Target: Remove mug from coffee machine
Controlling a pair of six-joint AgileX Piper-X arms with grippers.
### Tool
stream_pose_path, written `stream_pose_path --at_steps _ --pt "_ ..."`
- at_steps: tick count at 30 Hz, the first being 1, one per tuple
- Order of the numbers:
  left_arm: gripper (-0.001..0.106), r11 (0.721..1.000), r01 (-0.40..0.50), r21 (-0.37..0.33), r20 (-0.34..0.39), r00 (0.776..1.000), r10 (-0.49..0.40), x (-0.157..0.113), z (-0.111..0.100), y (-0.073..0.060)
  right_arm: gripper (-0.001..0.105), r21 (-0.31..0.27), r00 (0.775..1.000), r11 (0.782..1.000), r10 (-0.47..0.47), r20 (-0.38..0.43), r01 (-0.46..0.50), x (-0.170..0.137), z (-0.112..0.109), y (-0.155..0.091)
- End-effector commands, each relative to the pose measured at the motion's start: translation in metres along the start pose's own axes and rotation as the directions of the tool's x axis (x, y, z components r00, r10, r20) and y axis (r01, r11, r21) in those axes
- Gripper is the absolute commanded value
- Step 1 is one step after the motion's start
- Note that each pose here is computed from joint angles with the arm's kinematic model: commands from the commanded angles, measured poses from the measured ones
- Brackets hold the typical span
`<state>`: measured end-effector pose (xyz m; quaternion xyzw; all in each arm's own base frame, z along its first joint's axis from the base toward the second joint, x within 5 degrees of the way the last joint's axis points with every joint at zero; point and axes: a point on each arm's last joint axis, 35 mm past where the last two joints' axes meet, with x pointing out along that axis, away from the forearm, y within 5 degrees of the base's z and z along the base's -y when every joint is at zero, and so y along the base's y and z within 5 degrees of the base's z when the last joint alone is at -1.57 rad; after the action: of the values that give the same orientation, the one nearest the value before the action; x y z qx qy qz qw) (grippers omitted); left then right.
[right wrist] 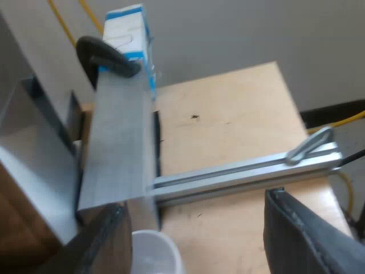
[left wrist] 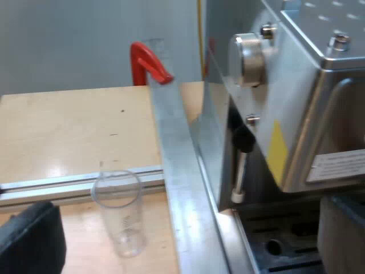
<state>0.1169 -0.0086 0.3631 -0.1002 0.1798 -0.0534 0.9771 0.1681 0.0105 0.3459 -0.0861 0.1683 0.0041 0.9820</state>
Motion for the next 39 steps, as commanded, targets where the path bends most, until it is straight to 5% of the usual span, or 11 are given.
stream_pose_path --at_steps 1,9,18,31,39 --pt "0.090 1.000 -0.011 0.025 0.039 0.999 0.010 -0.010 0.003 -0.001 0.052 -0.053 0.999 0.998 -0.033 0.026 0.035 -0.014 0.002 -0.011" --pt "0.090 0.999 0.036 0.033 0.114 0.993 -0.040 -0.037 0.001 -0.005 0.052 -0.180 0.992 0.978 -0.091 0.083 0.104 -0.049 0.001 -0.017" --pt "0.090 0.986 0.148 0.074 0.161 0.974 -0.158 -0.067 -0.008 -0.011 0.052 -0.158 0.965 0.977 -0.104 0.242 0.145 -0.094 0.003 -0.017" --pt "0.090 0.979 0.171 0.110 0.337 0.920 -0.199 -0.120 -0.024 -0.009 0.052 -0.152 0.953 0.976 -0.107 0.283 0.155 -0.148 -0.025 -0.012" --pt "0.090 0.984 0.157 0.087 0.227 0.958 -0.173 -0.118 -0.038 -0.006 0.052 -0.155 0.957 0.976 -0.105 0.269 0.150 -0.161 -0.038 -0.010"
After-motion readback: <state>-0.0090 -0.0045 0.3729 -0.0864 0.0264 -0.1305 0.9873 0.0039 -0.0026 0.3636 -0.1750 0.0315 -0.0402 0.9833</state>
